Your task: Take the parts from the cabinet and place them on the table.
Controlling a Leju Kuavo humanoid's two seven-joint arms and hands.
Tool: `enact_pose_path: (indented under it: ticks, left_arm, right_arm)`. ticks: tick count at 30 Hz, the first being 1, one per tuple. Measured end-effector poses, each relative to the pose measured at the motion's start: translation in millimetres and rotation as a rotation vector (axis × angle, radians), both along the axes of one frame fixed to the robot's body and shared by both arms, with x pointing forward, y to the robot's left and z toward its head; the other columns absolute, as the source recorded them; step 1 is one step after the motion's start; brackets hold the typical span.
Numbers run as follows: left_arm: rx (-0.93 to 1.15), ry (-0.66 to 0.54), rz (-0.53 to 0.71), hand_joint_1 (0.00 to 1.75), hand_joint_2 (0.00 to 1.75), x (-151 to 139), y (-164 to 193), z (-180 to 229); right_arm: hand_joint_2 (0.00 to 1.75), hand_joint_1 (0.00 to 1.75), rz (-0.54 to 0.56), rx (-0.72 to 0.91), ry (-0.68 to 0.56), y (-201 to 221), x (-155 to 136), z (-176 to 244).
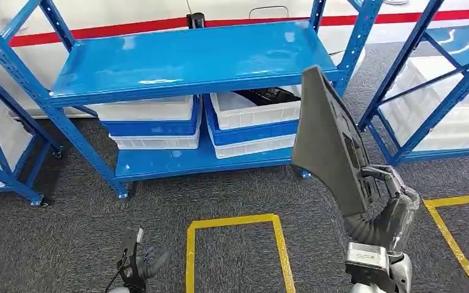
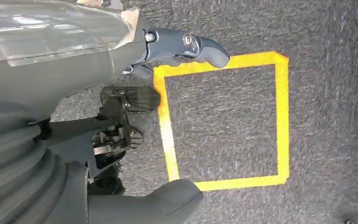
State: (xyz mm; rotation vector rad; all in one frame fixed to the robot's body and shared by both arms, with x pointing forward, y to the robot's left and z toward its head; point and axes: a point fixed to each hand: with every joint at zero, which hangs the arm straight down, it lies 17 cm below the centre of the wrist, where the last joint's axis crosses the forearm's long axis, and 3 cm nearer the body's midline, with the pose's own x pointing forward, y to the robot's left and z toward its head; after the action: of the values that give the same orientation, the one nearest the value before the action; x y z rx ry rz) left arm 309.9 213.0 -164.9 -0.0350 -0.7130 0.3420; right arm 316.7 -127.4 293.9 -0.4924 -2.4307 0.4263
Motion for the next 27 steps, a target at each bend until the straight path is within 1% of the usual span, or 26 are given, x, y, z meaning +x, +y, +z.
enact_pose_path:
  ticks: [4, 8, 10, 12, 27]
  left_arm:
    - [-0.001, 0.006, 0.015, 0.0, 1.75, -5, 3, -2]
    - [-0.004, -0.014, 0.028, 0.0, 1.75, 0, 7, 3]
    - [-0.007, -0.015, 0.035, 0.0, 1.75, -2, 9, 3]
    - [-0.007, -0.01, 0.04, 0.0, 1.75, -7, 10, 1]
    - [-0.003, -0.008, 0.051, 0.0, 1.75, -11, 20, 0]
  right_arm:
    - [1.75, 1.75, 0.013, -0.002, 0.011, 3, 1, -3]
    - [1.75, 1.75, 0.021, 0.004, 0.014, 5, 1, -3]
    - [1.75, 1.75, 0.022, 0.006, 0.012, 5, 2, -2]
    - [1.75, 1.75, 0.018, 0.01, 0.018, 4, 3, -4]
    - [1.75, 1.75, -0.028, 0.004, 0.041, -13, 11, -18]
